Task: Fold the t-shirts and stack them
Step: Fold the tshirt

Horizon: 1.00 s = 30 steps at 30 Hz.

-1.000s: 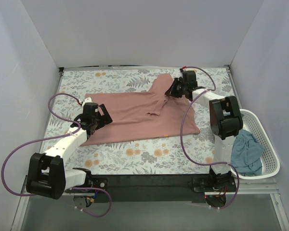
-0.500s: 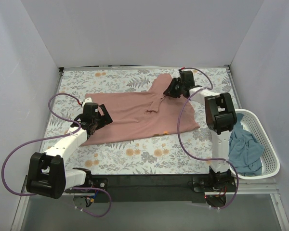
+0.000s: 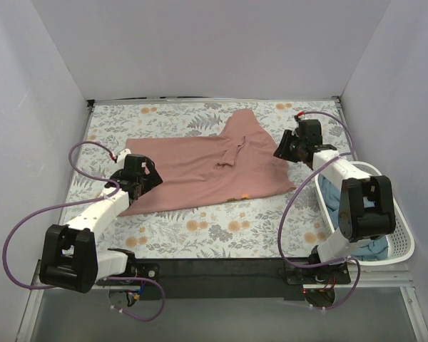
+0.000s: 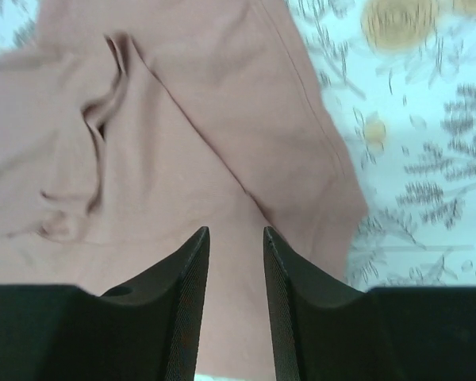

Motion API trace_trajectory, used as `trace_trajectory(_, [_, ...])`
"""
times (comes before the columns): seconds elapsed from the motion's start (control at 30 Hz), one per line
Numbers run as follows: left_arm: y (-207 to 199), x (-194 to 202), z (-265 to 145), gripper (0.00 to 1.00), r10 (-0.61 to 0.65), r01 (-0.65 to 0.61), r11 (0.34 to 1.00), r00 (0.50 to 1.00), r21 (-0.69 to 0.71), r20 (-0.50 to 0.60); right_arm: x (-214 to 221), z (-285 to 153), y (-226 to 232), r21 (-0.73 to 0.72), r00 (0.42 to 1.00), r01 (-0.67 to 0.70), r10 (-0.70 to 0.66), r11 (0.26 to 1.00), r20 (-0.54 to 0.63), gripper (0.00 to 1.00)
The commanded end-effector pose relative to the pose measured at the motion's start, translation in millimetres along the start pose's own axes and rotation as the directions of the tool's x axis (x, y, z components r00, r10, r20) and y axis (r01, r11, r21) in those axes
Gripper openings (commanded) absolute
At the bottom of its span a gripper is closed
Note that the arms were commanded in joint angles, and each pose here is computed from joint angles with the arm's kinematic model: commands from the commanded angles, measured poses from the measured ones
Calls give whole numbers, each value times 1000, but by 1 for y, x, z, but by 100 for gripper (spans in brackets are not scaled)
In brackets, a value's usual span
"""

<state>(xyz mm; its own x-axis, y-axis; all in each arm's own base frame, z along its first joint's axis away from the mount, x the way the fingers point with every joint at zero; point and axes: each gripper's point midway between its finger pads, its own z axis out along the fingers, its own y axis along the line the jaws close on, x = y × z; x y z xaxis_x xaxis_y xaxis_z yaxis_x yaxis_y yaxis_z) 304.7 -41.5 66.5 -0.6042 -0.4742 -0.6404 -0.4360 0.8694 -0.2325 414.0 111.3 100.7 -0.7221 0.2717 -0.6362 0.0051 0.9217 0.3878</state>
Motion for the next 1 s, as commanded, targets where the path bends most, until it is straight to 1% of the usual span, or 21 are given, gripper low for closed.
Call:
trace_trajectory(0.0, [20,-7,-1,88,-63,66,992,998,-109,24,46,-11,-31,39,991,52,-46,998,-128,40])
trace_trajectory(0.03, [24,-6,0,88,-69,71,989,997,-128,21,53,-12,-37,34,988,45,-40,998,-147,40])
trace_trajectory(0.07, [30,-4,0,88,-79,80,985,997,-152,14,57,-13,-33,-13,984,59,-60,998,-165,40])
trace_trajectory(0.17, [42,-2,3,88,-108,108,973,994,-205,8,63,-11,-34,-63,976,80,-91,995,-199,39])
trace_trajectory(0.27, [53,-1,7,87,-124,121,962,992,-244,4,68,-9,-39,-70,970,89,-103,994,-220,37])
trace_trajectory(0.5, [69,9,17,87,-151,132,940,988,-315,-34,81,-10,-51,-52,959,108,-117,993,-259,35])
trace_trajectory(0.77, [75,14,22,87,-159,127,931,985,-343,-66,81,-18,-67,20,962,139,-130,990,-242,33])
trace_trajectory(0.93, [75,14,22,87,-156,126,930,986,-346,-63,85,-18,-61,-17,959,125,-125,992,-256,33])
trace_trajectory(0.97, [75,14,23,87,-158,126,929,985,-347,-64,87,-18,-61,-21,959,116,-118,993,-258,32])
